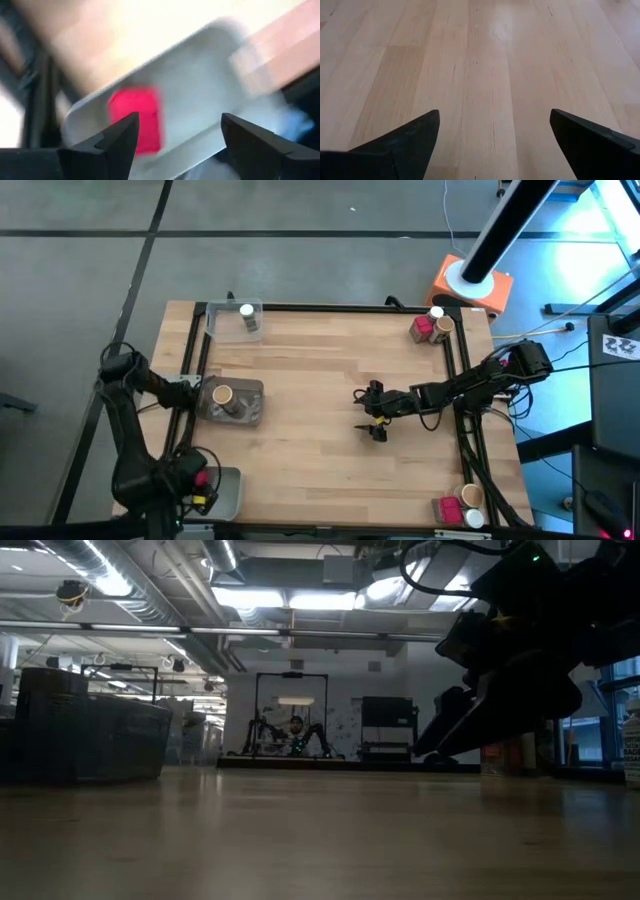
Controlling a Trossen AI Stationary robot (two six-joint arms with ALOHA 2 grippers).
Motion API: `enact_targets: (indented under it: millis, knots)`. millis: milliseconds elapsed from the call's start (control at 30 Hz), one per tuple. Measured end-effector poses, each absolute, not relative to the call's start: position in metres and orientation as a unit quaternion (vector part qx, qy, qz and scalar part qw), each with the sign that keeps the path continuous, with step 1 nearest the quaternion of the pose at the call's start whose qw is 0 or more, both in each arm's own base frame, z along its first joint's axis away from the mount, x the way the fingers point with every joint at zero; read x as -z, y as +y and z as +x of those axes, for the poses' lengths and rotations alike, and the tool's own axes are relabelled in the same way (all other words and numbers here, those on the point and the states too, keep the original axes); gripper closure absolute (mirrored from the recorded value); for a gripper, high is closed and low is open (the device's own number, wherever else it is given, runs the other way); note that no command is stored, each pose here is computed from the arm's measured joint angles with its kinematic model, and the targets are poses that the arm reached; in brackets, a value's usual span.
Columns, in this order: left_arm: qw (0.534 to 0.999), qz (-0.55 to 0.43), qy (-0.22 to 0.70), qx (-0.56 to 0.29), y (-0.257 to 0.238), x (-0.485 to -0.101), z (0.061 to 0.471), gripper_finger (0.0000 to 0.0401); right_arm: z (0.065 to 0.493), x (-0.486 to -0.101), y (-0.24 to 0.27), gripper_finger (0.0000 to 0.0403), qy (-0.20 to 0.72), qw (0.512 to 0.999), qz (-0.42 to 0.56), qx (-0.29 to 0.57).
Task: Sort spices by type
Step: Put the top red spice can into the gray bin
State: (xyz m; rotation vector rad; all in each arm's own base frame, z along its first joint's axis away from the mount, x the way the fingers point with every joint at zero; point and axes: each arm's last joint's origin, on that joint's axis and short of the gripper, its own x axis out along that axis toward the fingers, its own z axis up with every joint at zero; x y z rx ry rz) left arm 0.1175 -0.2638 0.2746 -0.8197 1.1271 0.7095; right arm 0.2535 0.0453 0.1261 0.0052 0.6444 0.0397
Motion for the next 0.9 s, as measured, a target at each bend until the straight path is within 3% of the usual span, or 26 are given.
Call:
enact_targets:
  millis: [233,600,900]
  knots:
    - [0.798,-0.336,0.420,-0.272,-0.242,-0.290,0.151,0.0138,0.253,-0.126,0.045,0.0024,0.319,0.947,0.002,-0.019]
    - [0.841,-0.173,0.446,-0.254,-0.186,-0.281,0.240,0.0138,0.253,-0.126,0.045,0.0024,0.319,0.947,-0.003,-0.021]
    - [0.886,-0.026,0.430,-0.169,-0.139,-0.280,0.299,0.0139,0.251,-0.130,0.045,0.0024,0.319,0.947,-0.015,-0.025]
